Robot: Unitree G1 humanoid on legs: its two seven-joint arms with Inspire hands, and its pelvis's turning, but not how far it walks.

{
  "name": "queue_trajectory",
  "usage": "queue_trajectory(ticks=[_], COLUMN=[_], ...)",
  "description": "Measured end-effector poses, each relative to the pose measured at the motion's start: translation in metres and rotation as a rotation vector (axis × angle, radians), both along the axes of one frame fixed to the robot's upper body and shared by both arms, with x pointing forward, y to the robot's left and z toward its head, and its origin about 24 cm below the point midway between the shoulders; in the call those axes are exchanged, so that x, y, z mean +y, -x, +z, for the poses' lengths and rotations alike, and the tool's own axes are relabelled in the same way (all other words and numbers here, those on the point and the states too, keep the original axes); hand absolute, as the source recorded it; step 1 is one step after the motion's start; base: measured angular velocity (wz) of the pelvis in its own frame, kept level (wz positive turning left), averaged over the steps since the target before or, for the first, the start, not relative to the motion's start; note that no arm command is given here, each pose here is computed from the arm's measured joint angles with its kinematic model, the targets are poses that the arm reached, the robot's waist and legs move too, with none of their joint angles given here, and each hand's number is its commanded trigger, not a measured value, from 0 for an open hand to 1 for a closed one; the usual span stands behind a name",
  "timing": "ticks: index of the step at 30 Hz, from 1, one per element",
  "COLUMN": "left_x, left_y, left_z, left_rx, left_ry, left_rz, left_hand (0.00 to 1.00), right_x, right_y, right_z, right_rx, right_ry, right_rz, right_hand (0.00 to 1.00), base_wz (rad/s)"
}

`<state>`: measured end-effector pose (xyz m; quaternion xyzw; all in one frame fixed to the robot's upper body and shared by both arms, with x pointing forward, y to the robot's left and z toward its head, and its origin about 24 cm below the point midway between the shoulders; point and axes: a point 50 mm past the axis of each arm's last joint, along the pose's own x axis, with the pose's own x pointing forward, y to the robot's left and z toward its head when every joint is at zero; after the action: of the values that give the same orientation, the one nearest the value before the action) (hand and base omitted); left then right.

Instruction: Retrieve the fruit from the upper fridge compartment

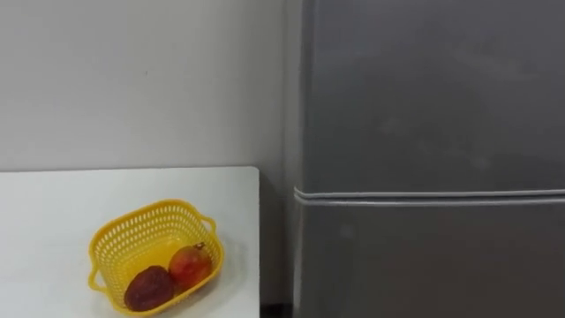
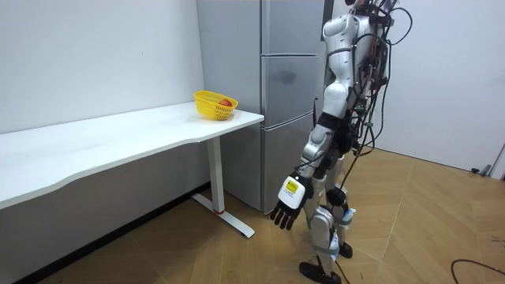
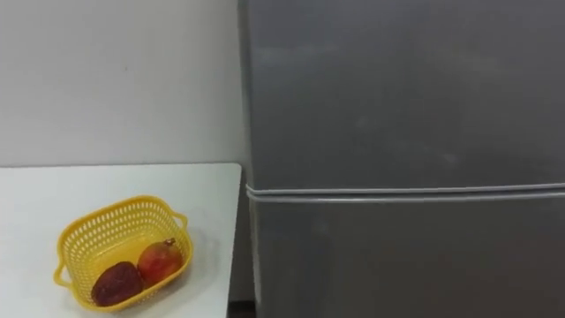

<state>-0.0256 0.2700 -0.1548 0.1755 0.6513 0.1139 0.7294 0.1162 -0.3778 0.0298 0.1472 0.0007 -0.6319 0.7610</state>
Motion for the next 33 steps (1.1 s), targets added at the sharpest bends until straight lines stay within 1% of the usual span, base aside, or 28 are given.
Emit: queue_trajectory(ticks=[1, 2, 4, 5, 7, 8, 10, 11, 13, 17, 21, 22, 24, 25, 26, 28, 33], left_x=[-0.001, -0.002, -0.004, -0.005, -0.006, -0.006, -0.007, -0.007, -0.008, -0.01, -0.009, -0.009, -0.009, -0.01, -0.011, -0.014, -0.018], left_y=[0.0, -0.001, -0.001, -0.002, -0.007, -0.008, -0.009, -0.009, -0.011, -0.01, -0.01, -0.009, -0.007, -0.006, -0.006, -0.007, -0.005], left_z=[-0.001, -0.001, -0.002, -0.002, -0.002, -0.002, -0.003, -0.003, -0.003, -0.003, -0.003, -0.003, -0.003, -0.004, -0.004, -0.005, -0.006], left_rx=[0.004, 0.007, 0.019, 0.022, 0.022, 0.021, 0.018, 0.019, 0.025, 0.039, 0.072, 0.091, 0.115, 0.125, 0.128, 0.148, 0.177], left_ry=[0.006, 0.01, 0.016, 0.018, 0.017, 0.017, 0.018, 0.018, 0.023, 0.039, 0.033, 0.031, 0.036, 0.041, 0.044, 0.062, 0.091], left_rz=[-0.002, -0.005, -0.021, -0.029, -0.048, -0.049, -0.049, -0.049, -0.057, -0.052, -0.099, -0.119, -0.118, -0.115, -0.113, -0.12, -0.118], left_hand=[0.0, 0.0, 0.0, 0.0, 0.0, 0.0, 0.0, 0.0, 0.0, 0.0, 0.0, 0.0, 0.0, 0.0, 0.0, 0.0, 0.0], right_x=[-0.002, -0.002, 0.001, 0.004, 0.016, 0.021, 0.045, 0.05, 0.067, 0.079, 0.089, 0.092, 0.099, 0.104, 0.107, 0.115, 0.121], right_y=[0.008, 0.012, 0.03, 0.034, 0.057, 0.065, 0.089, 0.095, 0.115, 0.133, 0.145, 0.149, 0.156, 0.162, 0.164, 0.166, 0.161], right_z=[-0.015, -0.022, -0.054, -0.062, -0.098, -0.107, -0.137, -0.143, -0.159, -0.169, -0.177, -0.179, -0.183, -0.185, -0.186, -0.19, -0.193], right_rx=[0.046, 0.07, 0.149, 0.162, 0.266, 0.302, 0.414, 0.441, 0.559, 0.71, 0.92, 0.957, 0.999, 1.049, 1.079, 1.189, 1.308], right_ry=[-0.049, -0.071, -0.2, -0.24, -0.372, -0.407, -0.541, -0.569, -0.656, -0.688, -0.67, -0.687, -0.736, -0.768, -0.777, -0.795, -0.808], right_rz=[-0.039, -0.055, -0.117, -0.132, -0.183, -0.198, -0.23, -0.233, -0.203, -0.124, 0.048, 0.087, 0.131, 0.179, 0.212, 0.364, 0.575], right_hand=[0.0, 0.0, 0.0, 0.0, 0.0, 0.0, 0.0, 0.0, 0.0, 0.0, 0.0, 0.0, 0.0, 0.0, 0.0, 0.0, 0.0], base_wz=[-0.19, -0.04, 0.0, 0.0, 0.05, 0.1, 0.09, 0.04, 0.04, 0.0, 0.01, 0.04, 0.0, 0.0, 0.04, 0.1, 0.01])
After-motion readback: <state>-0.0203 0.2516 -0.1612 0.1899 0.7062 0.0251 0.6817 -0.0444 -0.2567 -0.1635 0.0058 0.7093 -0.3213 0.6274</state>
